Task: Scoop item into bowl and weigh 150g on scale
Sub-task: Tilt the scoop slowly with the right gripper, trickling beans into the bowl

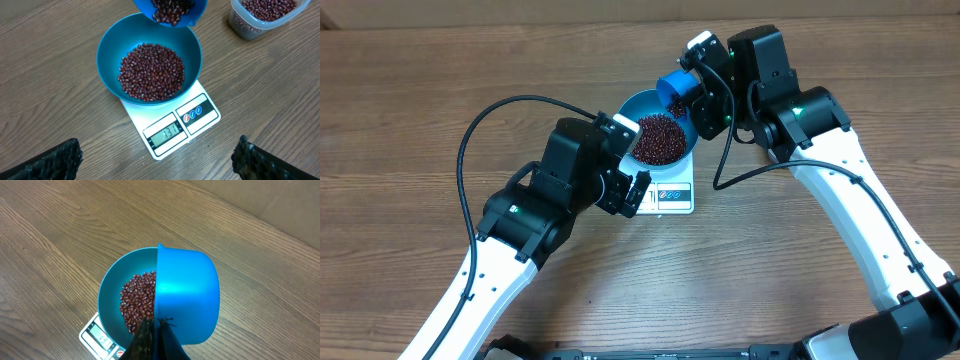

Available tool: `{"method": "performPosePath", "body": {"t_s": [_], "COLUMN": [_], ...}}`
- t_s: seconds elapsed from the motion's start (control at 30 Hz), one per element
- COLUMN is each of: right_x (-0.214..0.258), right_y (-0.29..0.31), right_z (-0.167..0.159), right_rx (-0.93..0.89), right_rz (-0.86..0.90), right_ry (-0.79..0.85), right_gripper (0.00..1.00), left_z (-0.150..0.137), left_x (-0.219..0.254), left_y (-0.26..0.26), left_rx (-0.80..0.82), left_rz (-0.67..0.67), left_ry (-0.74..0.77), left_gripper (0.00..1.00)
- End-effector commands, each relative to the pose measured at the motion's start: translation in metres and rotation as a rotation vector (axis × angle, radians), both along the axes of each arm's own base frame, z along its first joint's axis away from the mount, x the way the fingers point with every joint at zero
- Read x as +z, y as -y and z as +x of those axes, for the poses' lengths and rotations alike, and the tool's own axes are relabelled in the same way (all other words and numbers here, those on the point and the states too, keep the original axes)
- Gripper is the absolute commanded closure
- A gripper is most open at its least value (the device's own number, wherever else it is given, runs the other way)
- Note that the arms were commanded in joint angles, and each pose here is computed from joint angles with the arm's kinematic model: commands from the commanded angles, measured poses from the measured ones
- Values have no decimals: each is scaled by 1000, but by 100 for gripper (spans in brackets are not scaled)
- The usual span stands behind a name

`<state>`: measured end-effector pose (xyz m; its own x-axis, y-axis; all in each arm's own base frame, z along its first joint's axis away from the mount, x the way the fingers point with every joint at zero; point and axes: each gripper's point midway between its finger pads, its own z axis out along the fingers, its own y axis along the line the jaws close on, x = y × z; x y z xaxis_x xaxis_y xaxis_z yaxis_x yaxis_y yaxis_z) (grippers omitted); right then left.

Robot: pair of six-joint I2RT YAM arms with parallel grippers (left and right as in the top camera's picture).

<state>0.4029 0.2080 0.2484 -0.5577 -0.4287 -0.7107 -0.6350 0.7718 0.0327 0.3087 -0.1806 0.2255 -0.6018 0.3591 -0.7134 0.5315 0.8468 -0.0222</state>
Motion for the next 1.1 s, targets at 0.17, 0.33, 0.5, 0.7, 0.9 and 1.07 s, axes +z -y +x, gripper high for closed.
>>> {"method": "performPosePath", "body": {"t_s": [0.17, 0.33, 0.5, 0.7, 0.9, 1.07], "right_x": [15, 15, 15, 15, 15, 15], "right_y": [-5, -5, -5, -5, -5, -5], "right_z": [2, 2, 2, 2, 2, 2], "right_rx": [82, 124, 124, 135, 137, 137], "right_rz": [-32, -66, -66, -74, -76, -76], "right_ry": [81, 114, 115, 121, 121, 119], "right_gripper": [96, 96, 96, 96, 96, 96], "left_z": [-1, -1, -1, -1, -1, -1], "left_x": [-2, -2, -2, -2, -2, -2], "left_y": [1, 1, 1, 1, 1, 1], "left_rx": [4, 4, 4, 4, 4, 4], "left_rz": [-15, -15, -15, -14, -15, -15], "left_ry": [-16, -16, -16, -16, -16, -16], "left_gripper": [0, 1, 0, 0, 0, 1]}}
